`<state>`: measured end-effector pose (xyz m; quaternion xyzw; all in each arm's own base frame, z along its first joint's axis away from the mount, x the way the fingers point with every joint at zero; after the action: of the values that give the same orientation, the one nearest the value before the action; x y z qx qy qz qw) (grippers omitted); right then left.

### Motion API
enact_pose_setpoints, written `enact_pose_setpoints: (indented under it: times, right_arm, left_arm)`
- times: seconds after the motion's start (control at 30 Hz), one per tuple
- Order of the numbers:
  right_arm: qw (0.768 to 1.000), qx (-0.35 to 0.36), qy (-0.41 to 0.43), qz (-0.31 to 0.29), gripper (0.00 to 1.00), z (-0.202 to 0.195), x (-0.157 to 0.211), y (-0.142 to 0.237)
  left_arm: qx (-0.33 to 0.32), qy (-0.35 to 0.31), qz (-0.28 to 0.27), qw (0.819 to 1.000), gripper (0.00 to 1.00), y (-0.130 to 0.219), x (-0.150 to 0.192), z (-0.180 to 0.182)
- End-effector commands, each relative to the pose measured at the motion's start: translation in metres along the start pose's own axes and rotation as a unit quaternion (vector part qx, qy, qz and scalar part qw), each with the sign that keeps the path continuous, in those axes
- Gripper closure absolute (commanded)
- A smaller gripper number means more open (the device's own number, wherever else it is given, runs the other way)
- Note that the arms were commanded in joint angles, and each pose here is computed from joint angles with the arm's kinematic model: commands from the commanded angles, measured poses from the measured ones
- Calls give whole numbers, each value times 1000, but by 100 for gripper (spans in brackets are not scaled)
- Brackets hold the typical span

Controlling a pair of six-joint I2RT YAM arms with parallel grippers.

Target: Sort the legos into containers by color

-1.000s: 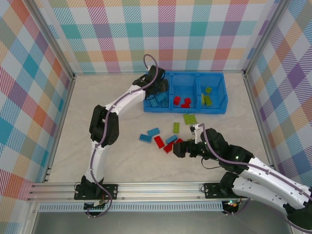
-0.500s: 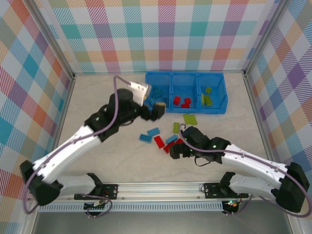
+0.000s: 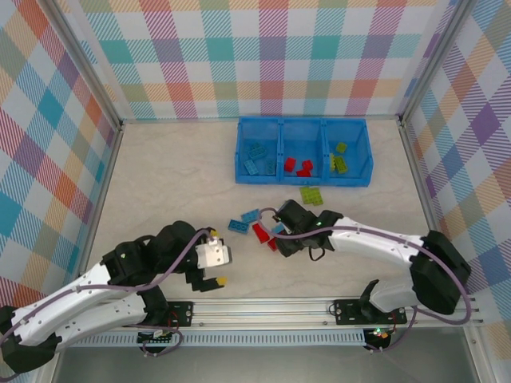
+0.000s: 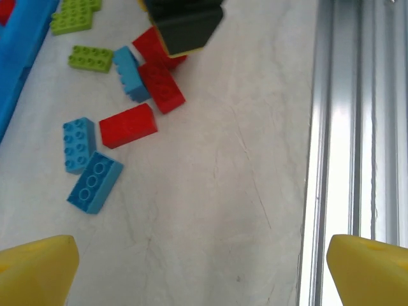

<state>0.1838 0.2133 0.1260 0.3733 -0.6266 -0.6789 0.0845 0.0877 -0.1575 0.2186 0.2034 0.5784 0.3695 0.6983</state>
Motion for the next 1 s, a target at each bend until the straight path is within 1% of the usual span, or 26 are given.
enact_pose_setpoints:
  times: [0.0, 0.07, 0.23, 0.4, 0.5, 0.7, 0.83, 0.97]
  right_arm:
    - [998, 29, 30, 38, 37, -5, 2, -8]
    - [997, 41, 34, 57, 44, -6, 4, -14]
    - [995, 45, 34, 77, 46, -5, 7, -22]
    - [994, 46, 32, 89, 61, -4, 6, -26]
    - [994, 49, 32, 92, 64, -4, 5, -28]
    - [994, 50, 30, 95, 75, -4, 5, -26]
    - [996, 39, 26, 77, 75, -4, 2, -14]
    - [1000, 24, 3, 19, 76, -6, -7, 14]
  left_arm:
    - [26, -75, -47, 996, 0, 0, -6, -10]
    - [27, -82, -45, 995, 0, 0, -6, -10]
    - [31, -84, -28, 996, 0, -5, 0, -11]
    - [31, -82, -28, 996, 0, -7, 2, -12]
    - [29, -83, -30, 996, 0, -7, 2, -12]
    - [29, -83, -31, 996, 0, -8, 3, -12]
    - [28, -84, -36, 995, 0, -7, 2, -12]
    - [22, -86, -50, 995, 0, -5, -1, -11]
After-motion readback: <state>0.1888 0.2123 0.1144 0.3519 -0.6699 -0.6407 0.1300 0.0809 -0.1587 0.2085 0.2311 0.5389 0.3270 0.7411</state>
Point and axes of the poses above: each hand's point on the last joint's axis, 136 mm out from that joint toward the fingers, its own y axis back along the fingers, its own z axis along the line the jaws close on, x = y × z, the point moved 6 cm from there along y, back along the fingers, and after that the axes turned 1 degree about -y, right-handed, at the moved point
